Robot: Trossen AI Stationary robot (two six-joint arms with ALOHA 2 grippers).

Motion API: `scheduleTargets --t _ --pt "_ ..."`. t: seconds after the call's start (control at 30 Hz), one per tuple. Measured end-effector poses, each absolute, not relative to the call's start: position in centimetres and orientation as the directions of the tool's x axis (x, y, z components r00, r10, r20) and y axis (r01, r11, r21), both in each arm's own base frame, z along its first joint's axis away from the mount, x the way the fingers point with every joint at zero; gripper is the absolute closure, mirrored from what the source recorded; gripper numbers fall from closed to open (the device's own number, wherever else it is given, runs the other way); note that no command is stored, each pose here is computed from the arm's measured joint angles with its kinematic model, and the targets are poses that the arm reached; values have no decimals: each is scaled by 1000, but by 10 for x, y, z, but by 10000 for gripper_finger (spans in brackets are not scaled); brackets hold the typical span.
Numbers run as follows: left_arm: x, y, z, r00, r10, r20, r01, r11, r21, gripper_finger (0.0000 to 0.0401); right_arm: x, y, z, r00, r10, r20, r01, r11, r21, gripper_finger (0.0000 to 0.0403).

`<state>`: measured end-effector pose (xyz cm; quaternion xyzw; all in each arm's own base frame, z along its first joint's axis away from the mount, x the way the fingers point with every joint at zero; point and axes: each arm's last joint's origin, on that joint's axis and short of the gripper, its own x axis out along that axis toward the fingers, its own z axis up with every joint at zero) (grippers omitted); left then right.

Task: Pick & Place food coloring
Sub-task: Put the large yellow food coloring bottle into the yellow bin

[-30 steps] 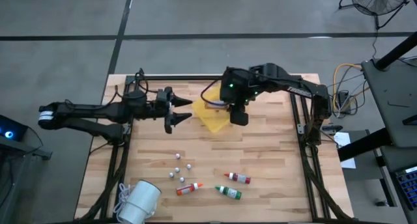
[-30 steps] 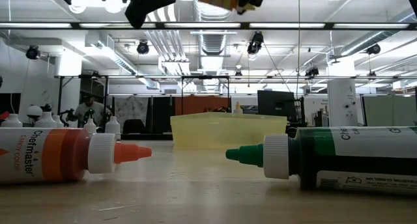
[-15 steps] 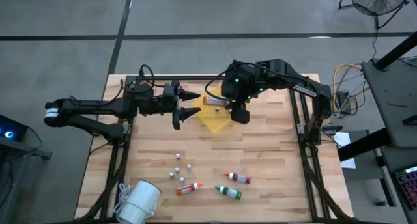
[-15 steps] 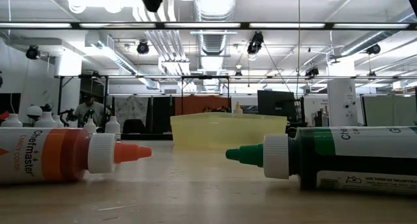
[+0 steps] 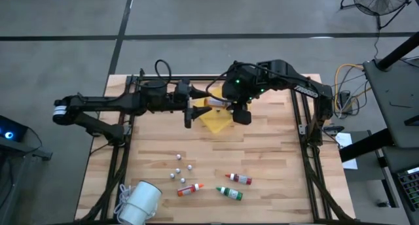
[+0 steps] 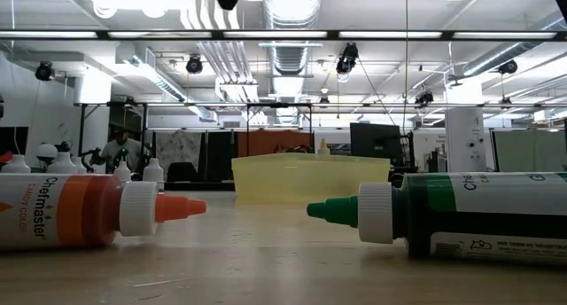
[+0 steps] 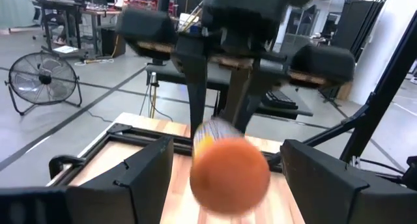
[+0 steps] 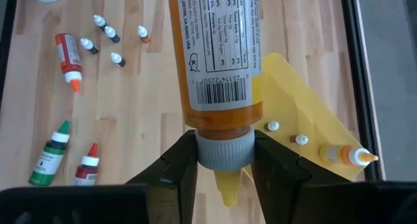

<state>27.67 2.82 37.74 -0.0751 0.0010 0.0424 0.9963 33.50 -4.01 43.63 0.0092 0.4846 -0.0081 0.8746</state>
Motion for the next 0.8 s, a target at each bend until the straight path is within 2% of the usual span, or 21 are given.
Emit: scheduleTargets --t 0.37,0.6,0.8 --pt "293 30 379 993 82 -80 -94 983 -159 159 335 -40 436 526 -5 -850 21 1000 7 294" --pt "293 30 382 994 79 -74 -90 983 -160 197 333 -40 435 512 -9 -859 19 1000 1 294" --pt "292 30 379 991 79 -111 -97 981 -165 245 333 -40 435 512 -11 -859 20 1000 -1 294"
